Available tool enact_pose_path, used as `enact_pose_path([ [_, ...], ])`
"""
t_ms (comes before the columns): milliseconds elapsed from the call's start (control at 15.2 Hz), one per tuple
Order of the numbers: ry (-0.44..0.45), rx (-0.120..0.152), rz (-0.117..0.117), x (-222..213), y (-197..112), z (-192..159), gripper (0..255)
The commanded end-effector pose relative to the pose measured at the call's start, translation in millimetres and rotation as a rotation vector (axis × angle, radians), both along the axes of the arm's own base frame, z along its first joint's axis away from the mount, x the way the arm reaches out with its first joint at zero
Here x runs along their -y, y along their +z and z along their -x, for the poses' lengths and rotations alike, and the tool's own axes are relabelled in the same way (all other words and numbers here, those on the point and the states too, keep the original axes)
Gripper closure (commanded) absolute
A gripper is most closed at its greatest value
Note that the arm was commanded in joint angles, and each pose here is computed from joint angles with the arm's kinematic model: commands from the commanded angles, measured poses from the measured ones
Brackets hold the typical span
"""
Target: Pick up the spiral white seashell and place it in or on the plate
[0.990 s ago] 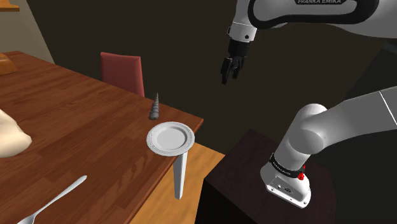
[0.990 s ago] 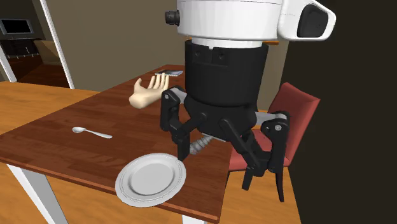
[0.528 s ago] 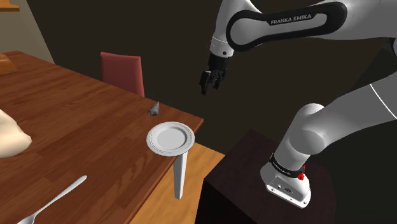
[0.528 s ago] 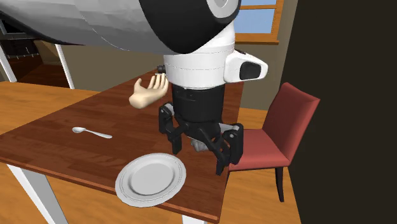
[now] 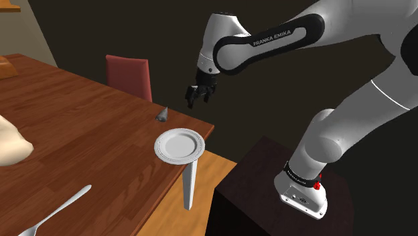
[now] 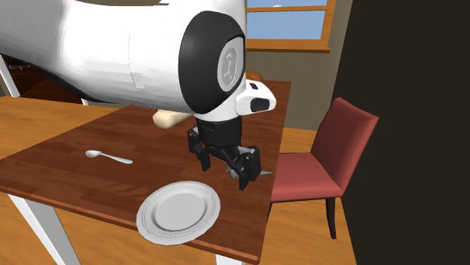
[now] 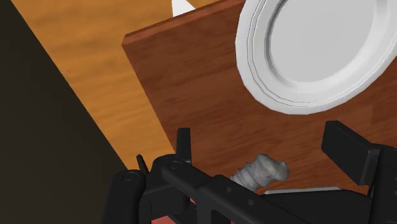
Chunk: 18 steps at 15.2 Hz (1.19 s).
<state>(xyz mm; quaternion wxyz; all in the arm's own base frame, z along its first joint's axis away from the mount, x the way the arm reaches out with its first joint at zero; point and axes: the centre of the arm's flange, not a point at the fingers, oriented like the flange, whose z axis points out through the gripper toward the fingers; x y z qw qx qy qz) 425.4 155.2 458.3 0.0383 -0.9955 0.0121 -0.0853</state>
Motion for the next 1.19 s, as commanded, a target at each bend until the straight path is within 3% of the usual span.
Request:
enact_pose_path([
  [0, -0.011, 0.022, -0.006, -14, -16, -14, 0],
  [660, -0.059, 0.122, -0.026, -88, -73, -92, 0],
  [1122, -0.061, 0.126, -0.027, -94, -106, -105, 0],
])
